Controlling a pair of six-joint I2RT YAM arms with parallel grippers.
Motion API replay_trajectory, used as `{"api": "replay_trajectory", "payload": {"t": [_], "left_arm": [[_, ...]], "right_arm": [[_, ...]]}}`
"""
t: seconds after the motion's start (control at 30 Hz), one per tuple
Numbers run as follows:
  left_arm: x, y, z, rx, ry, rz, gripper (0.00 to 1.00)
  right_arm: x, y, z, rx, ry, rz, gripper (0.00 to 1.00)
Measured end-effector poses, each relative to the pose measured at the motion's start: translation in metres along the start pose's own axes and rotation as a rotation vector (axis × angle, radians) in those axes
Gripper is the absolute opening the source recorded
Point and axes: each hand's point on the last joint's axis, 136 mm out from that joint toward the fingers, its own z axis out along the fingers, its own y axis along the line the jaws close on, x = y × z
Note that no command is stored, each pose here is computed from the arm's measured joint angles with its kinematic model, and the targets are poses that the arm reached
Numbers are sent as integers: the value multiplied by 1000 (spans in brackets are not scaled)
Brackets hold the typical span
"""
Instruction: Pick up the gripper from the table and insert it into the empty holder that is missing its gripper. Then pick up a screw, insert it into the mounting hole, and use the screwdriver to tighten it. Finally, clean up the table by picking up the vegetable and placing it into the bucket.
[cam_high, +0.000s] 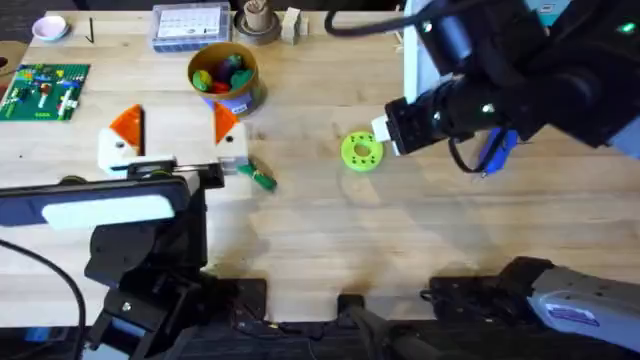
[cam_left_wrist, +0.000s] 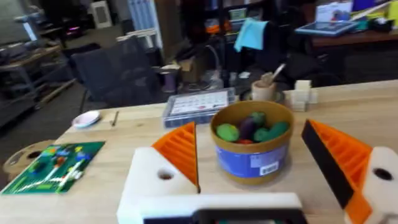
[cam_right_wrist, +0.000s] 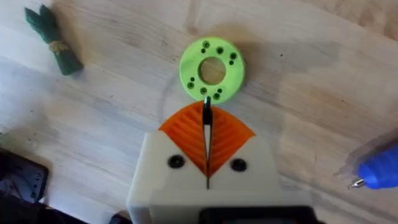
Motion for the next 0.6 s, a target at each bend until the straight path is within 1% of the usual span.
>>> {"api": "replay_trajectory", "payload": {"t": [0.07, 0.13, 0.27, 0.43, 0.53, 0.6], "left_arm": [[-3, -16, -1, 95, -18, -11, 993], [-6, -32, -3, 191, -33, -46, 993], [-10, -64, -13, 384, -34, -150, 993], [-5, -103, -34, 640, 35, -286, 993], [-1, -122, -50, 778, 101, -369, 993], [1, -131, -60, 851, 141, -413, 992]], "right_arm": [[-9, 2, -9, -6, -21, -13, 6], [-17, 4, -18, -10, -38, -26, 6], [-25, 5, -36, -12, -49, -56, 6], [-34, 10, -49, -19, -23, -89, 6], [-36, 14, -50, -34, 23, -109, 6], [-37, 19, -49, -48, 55, -125, 6]]}}
